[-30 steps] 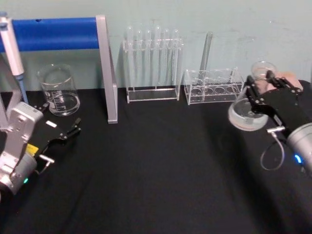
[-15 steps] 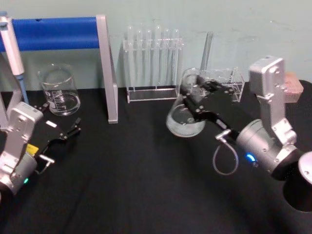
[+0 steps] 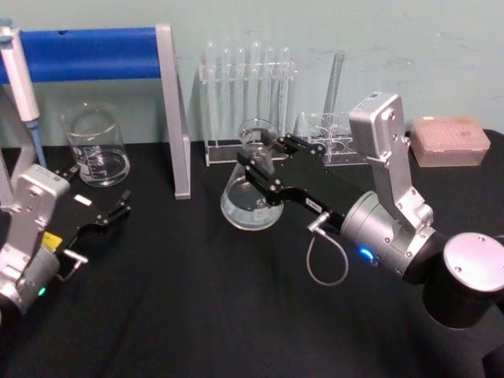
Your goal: Grasp the erlenmeyer flask with one hand, shake it three times, then place it back.
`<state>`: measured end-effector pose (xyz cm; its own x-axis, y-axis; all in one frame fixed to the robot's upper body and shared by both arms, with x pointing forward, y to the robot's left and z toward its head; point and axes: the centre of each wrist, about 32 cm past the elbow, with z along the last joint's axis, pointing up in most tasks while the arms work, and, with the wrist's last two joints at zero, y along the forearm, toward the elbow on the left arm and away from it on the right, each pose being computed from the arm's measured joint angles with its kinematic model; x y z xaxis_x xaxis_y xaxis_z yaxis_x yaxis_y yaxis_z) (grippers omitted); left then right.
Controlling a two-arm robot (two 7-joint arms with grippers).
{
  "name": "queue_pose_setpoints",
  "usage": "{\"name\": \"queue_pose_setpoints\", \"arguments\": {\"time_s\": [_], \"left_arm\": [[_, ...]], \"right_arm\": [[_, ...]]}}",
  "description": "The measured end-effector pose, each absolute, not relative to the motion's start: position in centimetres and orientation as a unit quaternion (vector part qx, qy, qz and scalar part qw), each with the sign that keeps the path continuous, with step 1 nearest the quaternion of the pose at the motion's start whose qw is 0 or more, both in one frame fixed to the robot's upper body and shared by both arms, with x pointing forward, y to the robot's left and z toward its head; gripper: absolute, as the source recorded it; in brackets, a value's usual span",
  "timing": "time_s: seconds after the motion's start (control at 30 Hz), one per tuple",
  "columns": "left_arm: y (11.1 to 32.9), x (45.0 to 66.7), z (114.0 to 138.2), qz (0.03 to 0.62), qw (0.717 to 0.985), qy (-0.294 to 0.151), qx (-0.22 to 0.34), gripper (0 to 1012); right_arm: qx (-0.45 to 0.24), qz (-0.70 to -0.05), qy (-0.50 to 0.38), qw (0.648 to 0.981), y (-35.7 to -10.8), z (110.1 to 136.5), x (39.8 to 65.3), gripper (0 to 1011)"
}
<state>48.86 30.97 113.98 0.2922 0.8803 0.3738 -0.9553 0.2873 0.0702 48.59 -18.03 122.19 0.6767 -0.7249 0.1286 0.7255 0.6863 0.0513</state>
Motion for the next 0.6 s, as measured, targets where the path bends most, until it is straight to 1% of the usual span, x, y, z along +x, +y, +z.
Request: {"name": "queue_pose_setpoints", "arguments": {"time_s": [0.23,0.33,0.43,0.47,0.6], "left_arm": [[31.0,48.9,114.0,0.58,0.791,-0.132,0.142,1001],[31.0,48.9,114.0,0.58,0.791,-0.132,0.141,1001],[31.0,48.9,114.0,0.58,0.791,-0.132,0.141,1001],[31.0,48.9,114.0,0.58,0.791,-0.132,0.142,1001],[31.0,48.9,114.0,0.58,0.791,-0.132,0.142,1001]], "right_arm": [[0.0,-0.439,-0.071,0.896,-19.0,122.2,48.4,448],[-0.001,-0.481,-0.073,0.874,-20.0,122.2,47.8,448],[-0.001,-0.51,-0.073,0.857,-20.7,122.2,47.4,448],[-0.002,-0.529,-0.073,0.845,-21.2,122.2,47.0,448],[-0.002,-0.572,-0.071,0.817,-22.2,122.3,46.1,448]]}}
